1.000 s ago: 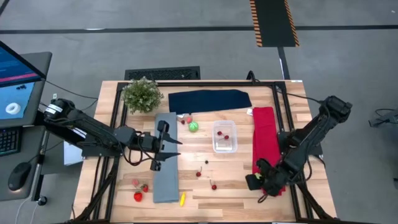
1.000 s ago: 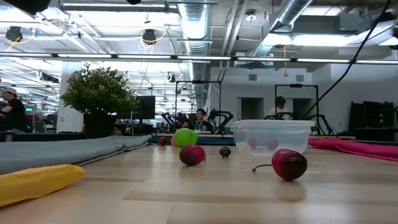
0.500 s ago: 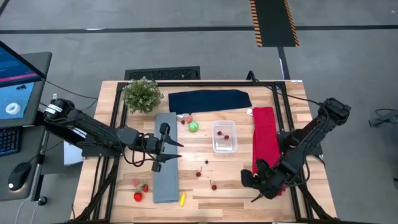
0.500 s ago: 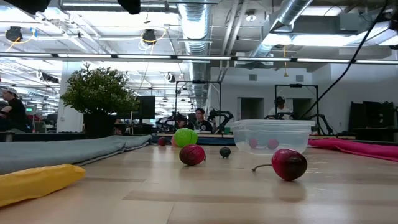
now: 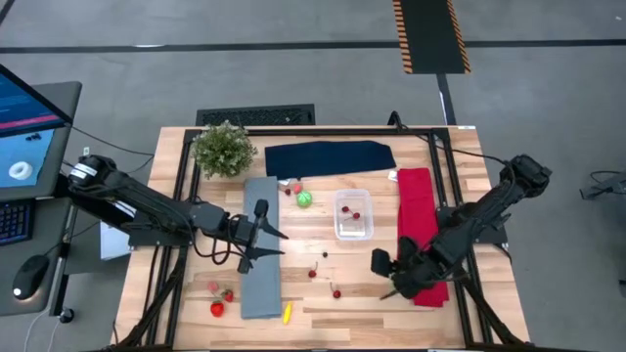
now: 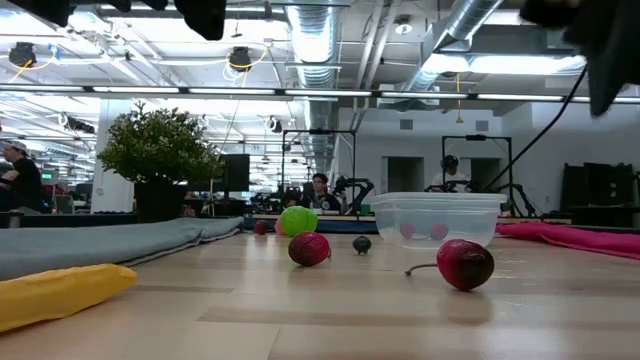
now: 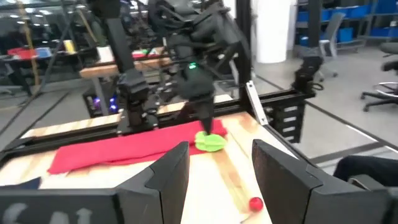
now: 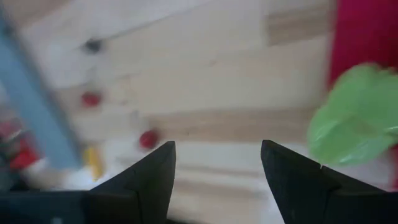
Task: Pick and placing Produce into tupperware
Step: Put the green starfruit into the transparent bin
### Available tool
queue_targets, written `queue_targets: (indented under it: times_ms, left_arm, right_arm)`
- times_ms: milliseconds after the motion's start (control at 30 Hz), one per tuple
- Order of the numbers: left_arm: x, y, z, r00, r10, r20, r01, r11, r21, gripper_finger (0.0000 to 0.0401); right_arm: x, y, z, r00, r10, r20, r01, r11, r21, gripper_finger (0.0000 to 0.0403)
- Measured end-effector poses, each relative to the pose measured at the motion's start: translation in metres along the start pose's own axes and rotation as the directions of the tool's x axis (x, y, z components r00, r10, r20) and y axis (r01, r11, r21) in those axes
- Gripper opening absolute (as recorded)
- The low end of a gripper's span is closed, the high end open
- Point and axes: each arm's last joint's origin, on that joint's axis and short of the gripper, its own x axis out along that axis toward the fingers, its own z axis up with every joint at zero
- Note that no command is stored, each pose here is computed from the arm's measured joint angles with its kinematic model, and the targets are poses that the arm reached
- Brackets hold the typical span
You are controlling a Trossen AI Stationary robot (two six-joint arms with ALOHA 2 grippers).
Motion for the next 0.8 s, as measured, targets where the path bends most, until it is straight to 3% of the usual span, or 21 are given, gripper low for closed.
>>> queue_targets:
  times_ms: [100, 233, 400, 800]
  left_arm:
    - [-0.004, 0.0, 0.002, 1.0, -0.021, -0.013, 0.021, 1.0, 0.001, 0.0167]
    - [-0.01, 0.0, 0.005, 0.999, -0.036, -0.029, 0.036, 0.999, 0.002, 0.0167]
    - [-0.015, 0.0, 0.006, 0.998, -0.047, -0.046, 0.047, 0.999, 0.002, 0.0167]
    - [-0.017, 0.001, 0.008, 0.998, -0.051, -0.037, 0.051, 0.999, 0.001, 0.0167]
  right_arm:
    - [-0.002, 0.0, 0.001, 0.978, -0.206, 0.016, 0.206, 0.978, 0.032, 0.026]
    - [-0.018, 0.005, -0.01, 0.944, -0.314, 0.104, 0.313, 0.949, 0.029, 0.026]
    - [-0.02, 0.013, -0.031, 0.928, -0.339, 0.151, 0.342, 0.94, 0.01, 0.0259]
    - [0.006, 0.007, -0.055, 0.917, -0.391, 0.084, 0.393, 0.92, -0.012, 0.0259]
